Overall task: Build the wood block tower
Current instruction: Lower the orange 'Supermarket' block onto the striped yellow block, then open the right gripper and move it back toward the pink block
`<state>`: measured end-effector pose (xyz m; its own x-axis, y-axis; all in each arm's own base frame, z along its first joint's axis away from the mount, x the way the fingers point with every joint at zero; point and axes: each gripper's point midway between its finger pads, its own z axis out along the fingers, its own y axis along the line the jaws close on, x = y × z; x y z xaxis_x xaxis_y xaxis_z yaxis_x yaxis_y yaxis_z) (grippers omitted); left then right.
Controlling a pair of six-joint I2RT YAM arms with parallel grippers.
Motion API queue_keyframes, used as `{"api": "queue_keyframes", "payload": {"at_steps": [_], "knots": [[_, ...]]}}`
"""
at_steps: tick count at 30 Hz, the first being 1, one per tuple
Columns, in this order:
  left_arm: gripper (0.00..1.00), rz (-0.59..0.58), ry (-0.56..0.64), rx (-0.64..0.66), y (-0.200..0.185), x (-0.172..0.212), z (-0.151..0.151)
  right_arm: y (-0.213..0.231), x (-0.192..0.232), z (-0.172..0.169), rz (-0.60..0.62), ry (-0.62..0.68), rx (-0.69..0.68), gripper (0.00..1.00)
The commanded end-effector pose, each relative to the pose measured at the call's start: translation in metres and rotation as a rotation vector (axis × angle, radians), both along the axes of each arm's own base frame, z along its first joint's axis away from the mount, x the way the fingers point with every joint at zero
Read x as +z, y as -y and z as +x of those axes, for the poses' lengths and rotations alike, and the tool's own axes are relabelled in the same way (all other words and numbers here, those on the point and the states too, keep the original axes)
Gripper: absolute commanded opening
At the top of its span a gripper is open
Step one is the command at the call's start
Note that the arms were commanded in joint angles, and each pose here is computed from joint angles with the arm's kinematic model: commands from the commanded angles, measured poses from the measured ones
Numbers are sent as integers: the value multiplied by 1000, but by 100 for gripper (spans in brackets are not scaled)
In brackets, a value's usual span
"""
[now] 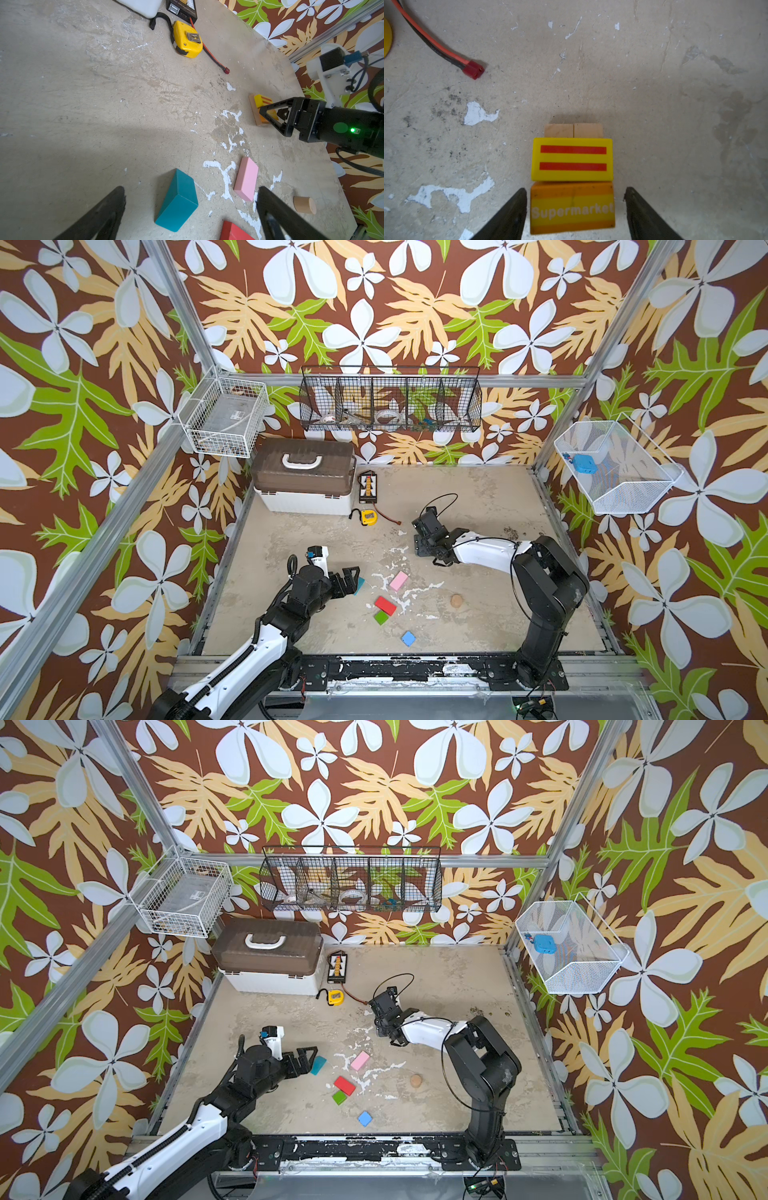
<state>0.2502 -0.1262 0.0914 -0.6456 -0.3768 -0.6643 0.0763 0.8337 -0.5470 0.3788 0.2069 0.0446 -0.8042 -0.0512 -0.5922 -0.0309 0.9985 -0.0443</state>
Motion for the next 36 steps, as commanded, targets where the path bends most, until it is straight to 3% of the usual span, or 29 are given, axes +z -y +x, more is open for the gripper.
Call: {"api": "queue_keyframes", "payload": {"at_steps": [1, 13, 36], "knots": [[100, -13, 18, -6, 2, 6, 2, -2, 2, 0, 18, 1, -6, 74], [100, -13, 20, -5, 2, 6, 2, -7, -1, 0, 32, -12, 6, 61], [100, -13, 22, -5, 2, 7, 2, -3, -1, 2, -1, -10, -4, 59]]}}
